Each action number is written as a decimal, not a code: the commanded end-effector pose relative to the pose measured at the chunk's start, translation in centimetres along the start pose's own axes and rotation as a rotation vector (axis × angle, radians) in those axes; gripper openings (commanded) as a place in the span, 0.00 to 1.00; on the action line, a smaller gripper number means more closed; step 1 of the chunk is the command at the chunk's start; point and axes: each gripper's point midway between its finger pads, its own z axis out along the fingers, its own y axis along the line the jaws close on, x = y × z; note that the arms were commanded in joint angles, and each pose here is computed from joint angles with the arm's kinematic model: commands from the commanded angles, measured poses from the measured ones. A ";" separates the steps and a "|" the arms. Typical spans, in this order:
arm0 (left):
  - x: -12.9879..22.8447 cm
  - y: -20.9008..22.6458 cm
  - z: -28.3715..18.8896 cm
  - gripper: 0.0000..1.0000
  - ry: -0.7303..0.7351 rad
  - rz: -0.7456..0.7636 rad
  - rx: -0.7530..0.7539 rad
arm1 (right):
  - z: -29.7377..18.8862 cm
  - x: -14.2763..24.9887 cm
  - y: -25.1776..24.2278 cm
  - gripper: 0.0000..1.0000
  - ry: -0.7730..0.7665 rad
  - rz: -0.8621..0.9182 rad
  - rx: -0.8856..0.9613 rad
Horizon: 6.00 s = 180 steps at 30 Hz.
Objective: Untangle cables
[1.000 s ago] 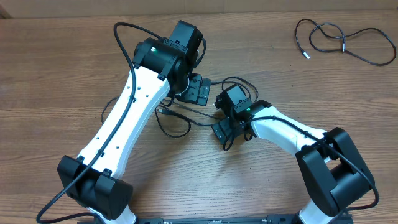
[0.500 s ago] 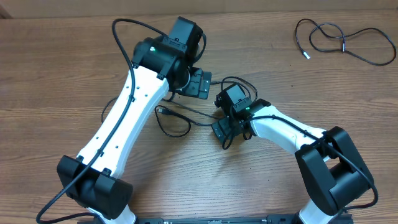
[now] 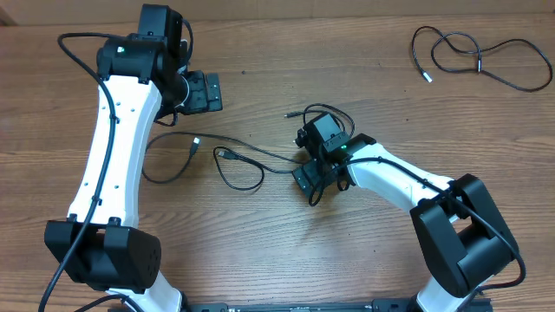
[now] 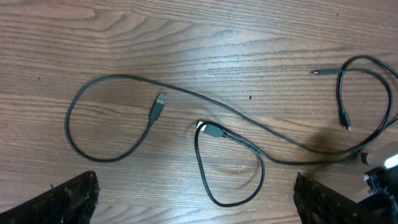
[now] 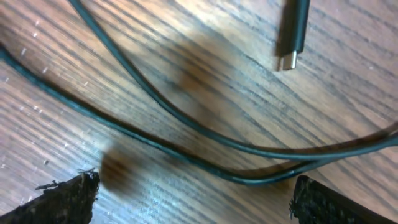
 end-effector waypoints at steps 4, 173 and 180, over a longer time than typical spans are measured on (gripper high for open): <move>0.0 -0.5 -0.2 1.00 -0.005 0.062 0.021 | -2.1 -2.7 -0.8 1.00 -0.023 -0.055 0.033; -0.2 -0.5 -0.2 1.00 -0.016 0.063 0.023 | 1.4 -1.9 2.4 0.43 -0.035 -0.575 -0.153; -0.2 -0.5 -0.2 1.00 -0.016 0.063 0.023 | 1.6 -1.8 2.5 0.04 -0.035 -0.575 -0.161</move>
